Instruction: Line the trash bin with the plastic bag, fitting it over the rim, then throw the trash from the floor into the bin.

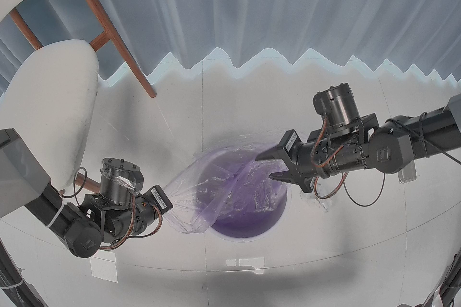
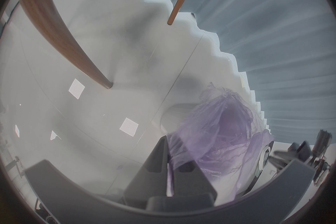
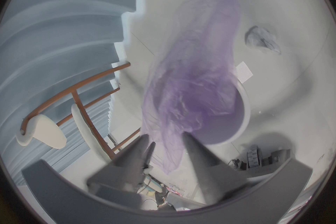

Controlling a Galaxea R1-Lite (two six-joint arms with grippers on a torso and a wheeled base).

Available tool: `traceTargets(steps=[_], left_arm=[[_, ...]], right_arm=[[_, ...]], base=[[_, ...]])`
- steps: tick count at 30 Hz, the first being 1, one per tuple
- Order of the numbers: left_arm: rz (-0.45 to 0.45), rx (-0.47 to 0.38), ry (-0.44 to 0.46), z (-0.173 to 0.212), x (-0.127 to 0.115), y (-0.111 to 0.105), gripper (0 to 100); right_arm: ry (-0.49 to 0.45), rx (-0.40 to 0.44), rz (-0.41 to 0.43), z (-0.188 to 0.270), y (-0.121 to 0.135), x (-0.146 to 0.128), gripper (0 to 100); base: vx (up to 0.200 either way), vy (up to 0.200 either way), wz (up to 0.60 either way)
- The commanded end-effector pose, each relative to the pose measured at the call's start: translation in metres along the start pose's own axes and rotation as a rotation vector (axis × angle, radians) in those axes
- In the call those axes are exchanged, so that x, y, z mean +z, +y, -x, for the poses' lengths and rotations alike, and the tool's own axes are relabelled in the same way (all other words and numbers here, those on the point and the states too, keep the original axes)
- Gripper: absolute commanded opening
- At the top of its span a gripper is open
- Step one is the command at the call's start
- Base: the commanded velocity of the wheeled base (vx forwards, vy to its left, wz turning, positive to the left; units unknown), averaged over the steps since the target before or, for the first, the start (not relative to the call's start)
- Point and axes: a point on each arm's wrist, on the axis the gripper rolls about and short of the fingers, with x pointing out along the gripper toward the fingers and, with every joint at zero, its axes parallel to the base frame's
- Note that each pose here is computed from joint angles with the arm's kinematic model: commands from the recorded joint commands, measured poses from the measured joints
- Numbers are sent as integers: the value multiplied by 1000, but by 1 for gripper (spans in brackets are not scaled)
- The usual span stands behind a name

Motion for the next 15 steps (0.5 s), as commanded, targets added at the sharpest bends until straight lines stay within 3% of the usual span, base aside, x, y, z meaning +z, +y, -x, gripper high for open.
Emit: traceTargets(steps=[1, 5, 9, 10, 15], left_arm=[[3, 1, -1, 0, 0, 0, 0], [8, -2, -3, 1, 0, -1, 0], [10, -2, -3, 0, 0, 0, 0], [10, -2, -3, 0, 0, 0, 0], [9, 3, 0, -1, -1, 0, 0]], right_arm=[[-37, -33, 6, -25, 6, 8, 100], [-81, -141, -15, -58, 8, 21, 100], [-81, -163, -41, -77, 7, 27, 100], [-80, -169, -52, -82, 5, 28, 0], [-69, -177, -53, -88, 4, 24, 0]], base=[[0, 0, 0], [0, 0, 0], [0, 0, 0], [0, 0, 0], [0, 0, 0]])
